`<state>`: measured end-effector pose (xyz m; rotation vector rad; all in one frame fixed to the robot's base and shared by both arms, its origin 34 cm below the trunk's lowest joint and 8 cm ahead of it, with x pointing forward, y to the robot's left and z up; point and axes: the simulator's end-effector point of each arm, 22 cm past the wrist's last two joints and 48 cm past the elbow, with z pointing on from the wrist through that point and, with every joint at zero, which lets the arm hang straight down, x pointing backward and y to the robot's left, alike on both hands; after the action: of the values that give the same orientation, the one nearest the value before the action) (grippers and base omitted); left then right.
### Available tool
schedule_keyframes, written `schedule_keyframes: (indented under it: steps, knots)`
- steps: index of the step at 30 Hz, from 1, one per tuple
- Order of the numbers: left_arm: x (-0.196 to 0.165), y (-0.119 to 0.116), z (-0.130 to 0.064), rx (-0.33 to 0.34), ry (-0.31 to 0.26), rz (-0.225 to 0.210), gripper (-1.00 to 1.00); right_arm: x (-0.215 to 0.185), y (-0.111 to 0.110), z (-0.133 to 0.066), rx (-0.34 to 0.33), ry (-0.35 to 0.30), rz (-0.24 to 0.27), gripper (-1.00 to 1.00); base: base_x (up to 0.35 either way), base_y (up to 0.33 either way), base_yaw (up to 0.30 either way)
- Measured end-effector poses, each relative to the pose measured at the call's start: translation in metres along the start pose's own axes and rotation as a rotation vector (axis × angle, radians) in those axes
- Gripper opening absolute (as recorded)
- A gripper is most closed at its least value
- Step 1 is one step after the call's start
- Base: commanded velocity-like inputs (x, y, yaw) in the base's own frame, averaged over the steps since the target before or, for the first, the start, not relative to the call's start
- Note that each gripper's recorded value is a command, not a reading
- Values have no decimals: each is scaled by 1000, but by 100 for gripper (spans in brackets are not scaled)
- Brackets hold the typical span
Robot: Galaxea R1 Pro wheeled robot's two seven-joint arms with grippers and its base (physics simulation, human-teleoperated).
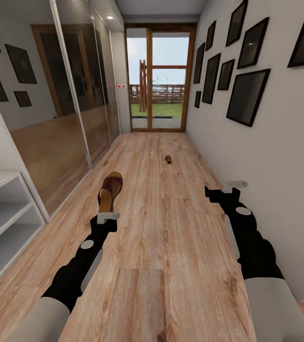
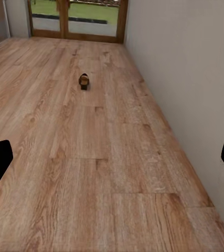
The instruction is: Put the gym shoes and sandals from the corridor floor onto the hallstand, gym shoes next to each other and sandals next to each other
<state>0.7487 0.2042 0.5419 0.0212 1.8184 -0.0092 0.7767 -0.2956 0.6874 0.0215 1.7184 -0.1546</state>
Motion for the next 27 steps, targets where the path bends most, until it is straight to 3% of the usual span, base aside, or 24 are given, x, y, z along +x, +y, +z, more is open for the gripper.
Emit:
schedule_keyframes:
  steps: [7,27]
  knots:
    - [-8,0,-2,0,-12,0,-100,-8,-1,-3,1,-12,2,100,157,0,0]
    - [-28,0,-9,0,-44,-1,-100,-29,-3,-13,3,-45,5,100,338,0,0]
